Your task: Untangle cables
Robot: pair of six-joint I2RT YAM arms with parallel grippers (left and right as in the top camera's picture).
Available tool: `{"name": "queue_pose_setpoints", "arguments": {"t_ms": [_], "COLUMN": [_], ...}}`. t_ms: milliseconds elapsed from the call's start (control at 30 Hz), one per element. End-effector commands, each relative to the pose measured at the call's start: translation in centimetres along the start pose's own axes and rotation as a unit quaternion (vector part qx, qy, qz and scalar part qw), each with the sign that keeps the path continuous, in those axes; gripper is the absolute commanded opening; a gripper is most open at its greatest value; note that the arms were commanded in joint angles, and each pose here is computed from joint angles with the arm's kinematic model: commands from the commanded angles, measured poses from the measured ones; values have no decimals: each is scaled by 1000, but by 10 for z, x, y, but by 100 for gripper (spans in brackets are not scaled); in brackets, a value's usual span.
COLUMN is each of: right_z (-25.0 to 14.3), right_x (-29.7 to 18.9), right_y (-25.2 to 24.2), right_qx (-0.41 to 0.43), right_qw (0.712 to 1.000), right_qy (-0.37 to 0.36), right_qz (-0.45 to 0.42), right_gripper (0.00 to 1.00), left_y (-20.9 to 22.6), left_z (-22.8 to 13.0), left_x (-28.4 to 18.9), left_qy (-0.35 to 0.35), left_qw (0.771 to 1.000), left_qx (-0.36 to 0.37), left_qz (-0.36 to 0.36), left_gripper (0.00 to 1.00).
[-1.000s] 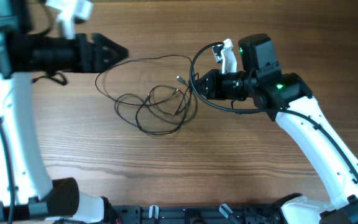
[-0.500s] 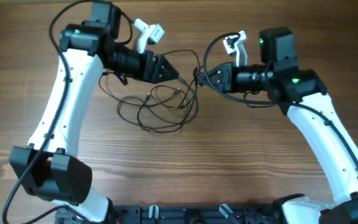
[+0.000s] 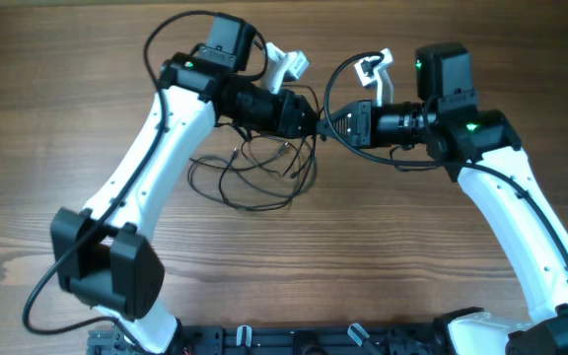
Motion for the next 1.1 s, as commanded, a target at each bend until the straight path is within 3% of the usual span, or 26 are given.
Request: {"name": "queue_pose_setpoints", "arguments": {"t_ms": [0,100,167,200,267,333,400,433,467,567,700,733,833,867,933,1000,1067], "right_z": [0,3,7,9,12,8,2,0,0,3,4,3,0,-2,-5,-5,-2], "right_x": [-2,-3,-3,-7,-26,-54,-67,-69,-68,-50,-31,-29,-29,-31,-43,-60,-77], "right_y": [7,6,-3,-13,-46,-79,-93,-97,-99,-88,-64,-60,-61,-66,-81,-96,-107], "right_qx": [-21,-8,28,67,166,210,216,215,206,147,124,123,122,133,177,200,216], "right_qw": [1000,1000,998,991,944,863,829,827,835,900,957,963,964,956,924,889,874], "right_qy": [-2,-15,-40,-69,-155,-234,-235,-226,-211,-142,-89,-81,-69,-74,-103,-133,-153], "right_qz": [12,1,-42,-93,-237,-397,-458,-468,-465,-384,-247,-226,-225,-252,-325,-389,-407], "right_gripper": [4,4,4,4,4,4,4,4,4,4,5,15,79,90,100,100,99], "left_y": [5,0,1,9,33,36,31,28,25,12,-10,-12,-13,-13,-14,-18,-24], "left_z": [-3,-3,-2,-2,-1,1,3,3,4,7,5,4,4,3,1,1,2], "left_x": [20,27,29,27,15,-2,-19,-26,-33,-46,-35,-33,-32,-32,-30,-21,-5], "left_qy": [23,26,26,25,3,-19,-43,-53,-64,-89,-62,-58,-56,-55,-49,-38,-27], "left_qw": [1000,1000,1000,999,982,976,974,972,970,971,991,992,992,992,992,993,995], "left_qx": [-19,-8,-5,-24,-112,-126,-118,-114,-109,-92,-19,-13,-12,-14,-16,-11,3], "left_qz": [-3,-6,1,39,154,175,190,200,208,202,120,114,113,113,113,108,99], "left_gripper": [46,43,39,33,25,24,22,21,20,21,30,35,43,45,45,47,50]}}
Point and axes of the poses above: each gripper's point midway between its finger pads, its own x axis out along the fingers, its own y axis along the line the jaws close on, z = x × y, the point moved 8 cm from there along -x, back along the fingers, and after that the axes turned 8 degrees about x, right-handed, at the moved point
